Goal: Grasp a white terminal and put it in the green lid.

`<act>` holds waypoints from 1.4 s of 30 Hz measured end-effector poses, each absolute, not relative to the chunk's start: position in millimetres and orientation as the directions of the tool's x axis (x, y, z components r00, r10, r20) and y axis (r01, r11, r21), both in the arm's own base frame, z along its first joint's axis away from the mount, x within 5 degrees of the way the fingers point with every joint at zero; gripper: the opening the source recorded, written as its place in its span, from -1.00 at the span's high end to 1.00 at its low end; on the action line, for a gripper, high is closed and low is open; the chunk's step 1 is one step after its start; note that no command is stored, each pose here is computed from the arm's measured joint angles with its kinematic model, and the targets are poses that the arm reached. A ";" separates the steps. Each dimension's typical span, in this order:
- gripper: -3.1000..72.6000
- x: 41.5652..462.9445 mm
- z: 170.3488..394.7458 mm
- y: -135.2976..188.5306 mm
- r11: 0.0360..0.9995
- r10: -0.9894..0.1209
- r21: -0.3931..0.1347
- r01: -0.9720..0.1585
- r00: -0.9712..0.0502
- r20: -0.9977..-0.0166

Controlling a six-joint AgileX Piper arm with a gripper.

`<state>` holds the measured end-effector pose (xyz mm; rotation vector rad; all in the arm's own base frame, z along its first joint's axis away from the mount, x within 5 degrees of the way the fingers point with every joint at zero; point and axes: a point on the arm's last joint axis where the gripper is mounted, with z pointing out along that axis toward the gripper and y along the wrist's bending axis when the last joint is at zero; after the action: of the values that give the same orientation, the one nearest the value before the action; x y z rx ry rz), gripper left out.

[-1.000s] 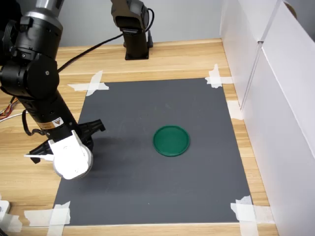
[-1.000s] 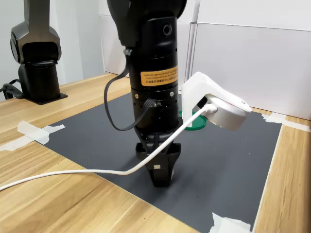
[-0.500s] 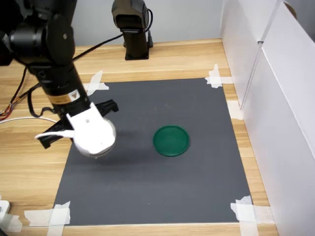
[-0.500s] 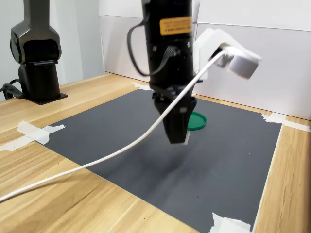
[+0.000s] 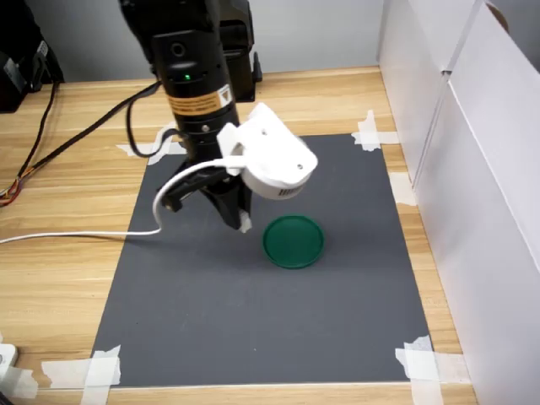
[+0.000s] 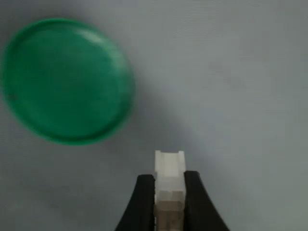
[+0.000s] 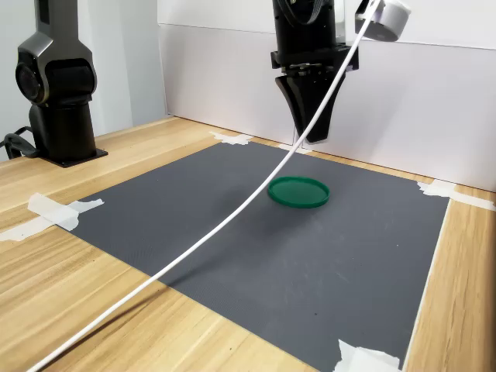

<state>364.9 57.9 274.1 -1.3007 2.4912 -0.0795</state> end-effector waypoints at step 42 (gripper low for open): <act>0.51 355.9 203.2 120.4 0.512 -0.859 -0.202 -0.835 -0.494 -0.138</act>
<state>355.9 120.4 203.2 -1.4418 2.5338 -0.1589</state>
